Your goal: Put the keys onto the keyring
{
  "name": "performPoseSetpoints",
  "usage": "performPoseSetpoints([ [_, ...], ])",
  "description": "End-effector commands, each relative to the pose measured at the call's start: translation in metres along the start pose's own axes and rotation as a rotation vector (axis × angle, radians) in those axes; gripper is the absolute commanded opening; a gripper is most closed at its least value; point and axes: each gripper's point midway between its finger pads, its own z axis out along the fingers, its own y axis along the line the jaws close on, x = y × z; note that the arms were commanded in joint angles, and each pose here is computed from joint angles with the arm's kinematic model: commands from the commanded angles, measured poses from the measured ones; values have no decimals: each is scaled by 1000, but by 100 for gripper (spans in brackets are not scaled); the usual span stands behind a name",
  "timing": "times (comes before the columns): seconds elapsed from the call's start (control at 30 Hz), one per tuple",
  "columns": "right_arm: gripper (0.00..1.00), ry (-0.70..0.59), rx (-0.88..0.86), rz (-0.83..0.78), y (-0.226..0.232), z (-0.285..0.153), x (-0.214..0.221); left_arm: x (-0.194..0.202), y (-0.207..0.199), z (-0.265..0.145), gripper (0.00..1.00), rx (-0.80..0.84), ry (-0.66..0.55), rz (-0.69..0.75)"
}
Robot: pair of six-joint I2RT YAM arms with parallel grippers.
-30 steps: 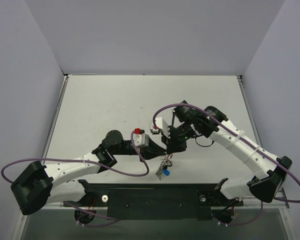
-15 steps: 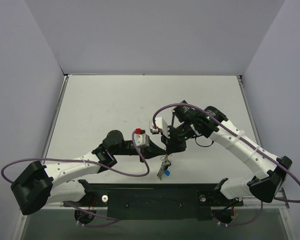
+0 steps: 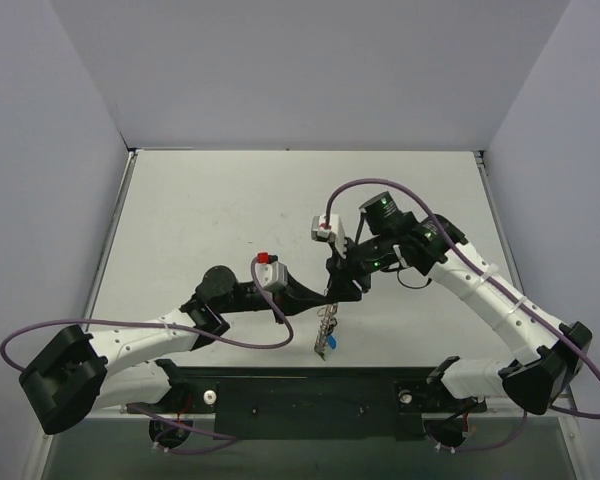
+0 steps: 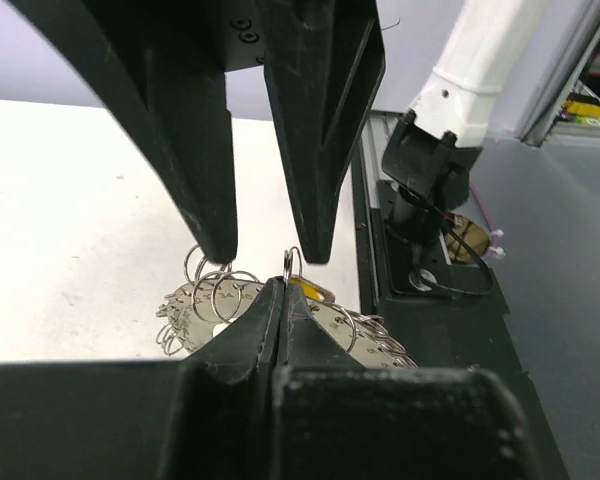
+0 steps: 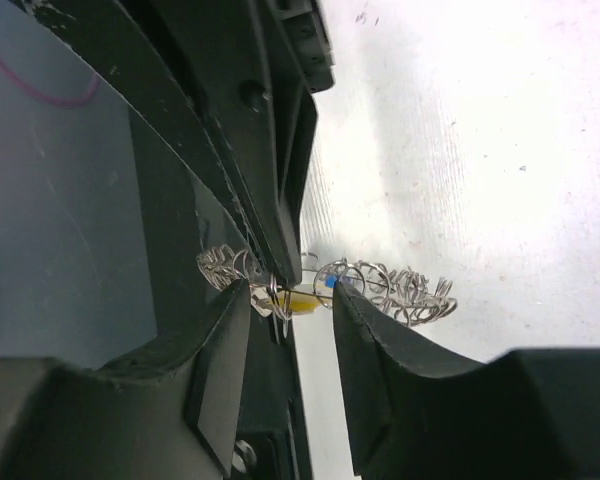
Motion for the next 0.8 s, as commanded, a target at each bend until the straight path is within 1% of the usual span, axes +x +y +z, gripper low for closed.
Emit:
performPoseSetpoints([
  [0.0, 35, -267, -35, 126, -1, -17, -39, -58, 5, -8, 0, -36, -230, 23],
  [0.03, 36, -297, -29, 169, 2, -22, -43, -63, 6, -10, 0, -38, -259, 25],
  [0.07, 36, -329, -19, 177, 0, -24, -46, -66, 9, -12, 0, -44, -275, 3],
  [0.17, 38, -357, 5, 206, -5, -26, -42, -75, 11, -16, 0, -25, -335, -52],
  [0.23, 41, -399, 23, 203, -10, -29, -48, -78, 12, -18, 0, -11, -363, -88],
  [0.27, 41, -417, 23, 226, -11, -32, -50, -80, 14, -19, 0, -4, -376, -84],
  [0.3, 43, -430, 27, 224, -13, -30, -50, -80, 13, -19, 0, 3, -379, -105],
  [0.4, 43, -467, 17, 249, -15, -30, -53, -81, 14, -20, 0, 9, -389, -112],
  [0.5, 43, -510, 10, 240, -17, -32, -63, -81, 14, -21, 0, 6, -393, -119],
  [0.6, 41, -507, 26, 252, -21, -33, -60, -87, 15, -24, 0, -3, -418, -127],
  [0.77, 39, -495, 40, 278, -25, -32, -47, -93, 25, -30, 0, -44, -465, -192],
])
